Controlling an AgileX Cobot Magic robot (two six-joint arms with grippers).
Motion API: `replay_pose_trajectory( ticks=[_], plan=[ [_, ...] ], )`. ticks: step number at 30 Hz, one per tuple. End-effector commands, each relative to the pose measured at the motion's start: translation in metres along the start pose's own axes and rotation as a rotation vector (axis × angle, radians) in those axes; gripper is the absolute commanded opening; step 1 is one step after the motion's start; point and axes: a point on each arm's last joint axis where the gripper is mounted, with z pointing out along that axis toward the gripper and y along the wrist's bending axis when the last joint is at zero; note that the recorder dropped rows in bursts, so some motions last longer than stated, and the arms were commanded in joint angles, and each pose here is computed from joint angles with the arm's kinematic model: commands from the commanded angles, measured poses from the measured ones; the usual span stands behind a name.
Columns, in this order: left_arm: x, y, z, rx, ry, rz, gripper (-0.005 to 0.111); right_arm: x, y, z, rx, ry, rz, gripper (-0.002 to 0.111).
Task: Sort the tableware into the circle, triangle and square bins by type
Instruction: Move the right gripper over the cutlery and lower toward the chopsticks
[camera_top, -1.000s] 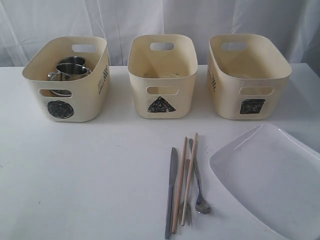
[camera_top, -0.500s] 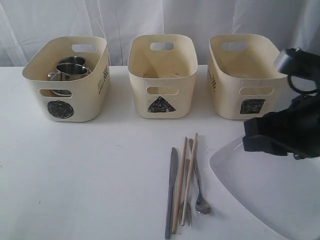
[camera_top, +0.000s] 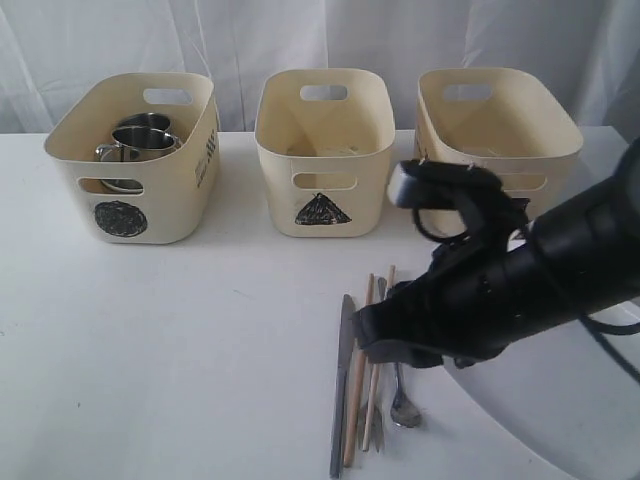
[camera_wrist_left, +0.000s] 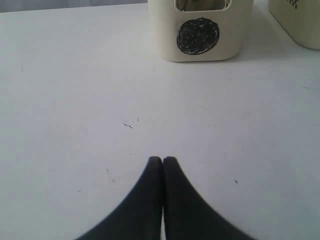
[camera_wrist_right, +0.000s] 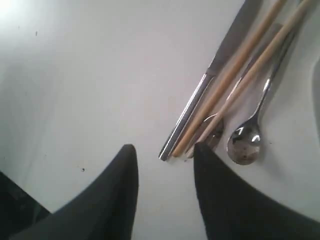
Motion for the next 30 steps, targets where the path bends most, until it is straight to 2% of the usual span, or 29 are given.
replay_pose_trajectory(
  ticks=[1, 7, 14, 20, 26, 30],
  plan=[
    [0.001, 0.000, 0.000, 0.001, 0.001, -0.010, 0.000, 0.000, 0.008, 0.031, 0.003, 0.039, -0.014, 0.036],
    [0.001, 0.000, 0.000, 0.001, 0.001, -0.010, 0.000, -0.007, 0.001, 0.051, 0.055, -0.012, -0.004, 0.036],
    [0.001, 0.000, 0.000, 0.001, 0.001, -0.010, 0.000, -0.008, -0.011, 0.057, 0.171, -0.013, -0.023, 0.036],
    [0.001, 0.000, 0.000, 0.001, 0.001, -0.010, 0.000, -0.003, -0.031, 0.054, 0.396, 0.052, -0.007, 0.036],
    [0.001, 0.000, 0.000, 0.001, 0.001, -0.010, 0.000, -0.001, -0.029, 0.055, 0.377, 0.043, 0.136, 0.036],
    [0.001, 0.000, 0.000, 0.001, 0.001, -0.010, 0.000, 0.000, -0.029, 0.055, 0.376, 0.052, 0.156, 0.036]
  ],
)
